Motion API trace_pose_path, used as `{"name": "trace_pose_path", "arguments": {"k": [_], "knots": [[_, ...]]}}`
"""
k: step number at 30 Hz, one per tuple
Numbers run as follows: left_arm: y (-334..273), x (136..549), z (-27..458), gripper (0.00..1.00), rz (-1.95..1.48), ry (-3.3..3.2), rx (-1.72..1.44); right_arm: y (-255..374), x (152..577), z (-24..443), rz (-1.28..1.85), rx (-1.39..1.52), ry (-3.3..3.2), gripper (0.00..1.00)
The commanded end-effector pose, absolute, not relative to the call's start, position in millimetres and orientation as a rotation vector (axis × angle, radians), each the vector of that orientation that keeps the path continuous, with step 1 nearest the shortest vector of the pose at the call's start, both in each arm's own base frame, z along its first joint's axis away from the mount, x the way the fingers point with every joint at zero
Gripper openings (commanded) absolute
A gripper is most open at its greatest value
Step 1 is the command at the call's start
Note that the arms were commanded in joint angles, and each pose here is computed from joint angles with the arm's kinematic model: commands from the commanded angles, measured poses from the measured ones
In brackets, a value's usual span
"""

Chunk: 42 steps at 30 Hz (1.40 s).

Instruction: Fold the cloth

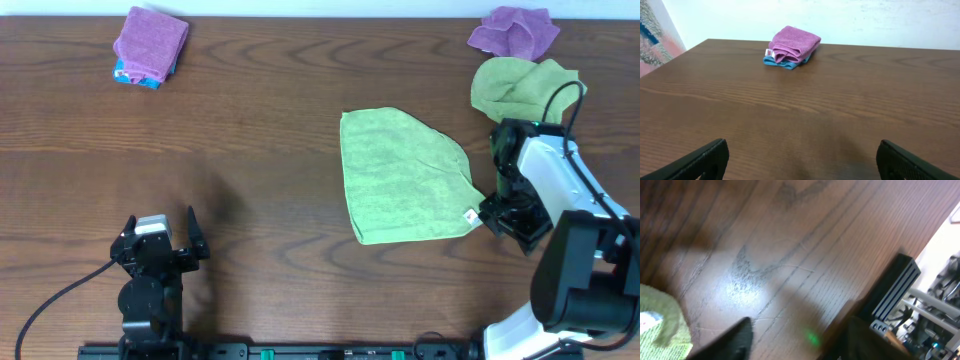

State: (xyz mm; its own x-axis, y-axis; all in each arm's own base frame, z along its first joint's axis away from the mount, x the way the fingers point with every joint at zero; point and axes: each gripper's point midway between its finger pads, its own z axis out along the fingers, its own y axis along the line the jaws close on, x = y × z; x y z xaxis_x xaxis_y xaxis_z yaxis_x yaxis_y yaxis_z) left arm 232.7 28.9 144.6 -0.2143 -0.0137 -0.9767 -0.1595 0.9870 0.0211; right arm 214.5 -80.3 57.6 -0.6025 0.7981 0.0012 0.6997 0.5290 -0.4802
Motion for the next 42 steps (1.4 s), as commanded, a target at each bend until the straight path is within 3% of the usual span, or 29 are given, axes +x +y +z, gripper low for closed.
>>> {"name": "trace_pose_path", "arguments": {"k": [1,3,8,17,24,30,32,42], "knots": [[33.2,232.1,130.8,0.95,0.166,1.813,-0.132,-80.2,220.7,61.9,0.634,-1.314,-2.567,0.63],[33.2,232.1,130.8,0.95,0.166,1.813,-0.132,-79.4,228.0,60.2,0.616,-1.264,-2.619,0.57],[33.2,232.1,130.8,0.95,0.166,1.813,-0.132,-66.8,266.4,68.7,0.463,-1.120,-2.875,0.60],[33.2,232.1,130.8,0.95,0.166,1.813,-0.131,-24.3,337.1,151.8,0.183,-0.754,-3.512,0.60],[33.2,232.1,130.8,0.95,0.166,1.813,-0.132,0.5,337.0,187.2,-0.027,-0.571,-3.664,0.68],[33.2,232.1,130.8,0.95,0.166,1.813,-0.131,7.4,331.1,188.4,-0.030,-0.461,-3.669,0.86],[33.1,232.2,131.1,0.95,0.165,1.812,-0.132,11.8,330.0,187.4,-0.051,-0.358,-3.671,0.98],[-45.4,229.3,135.0,0.95,-0.351,1.808,0.071,17.6,318.6,180.7,-0.075,-0.219,-3.626,0.99]]}}
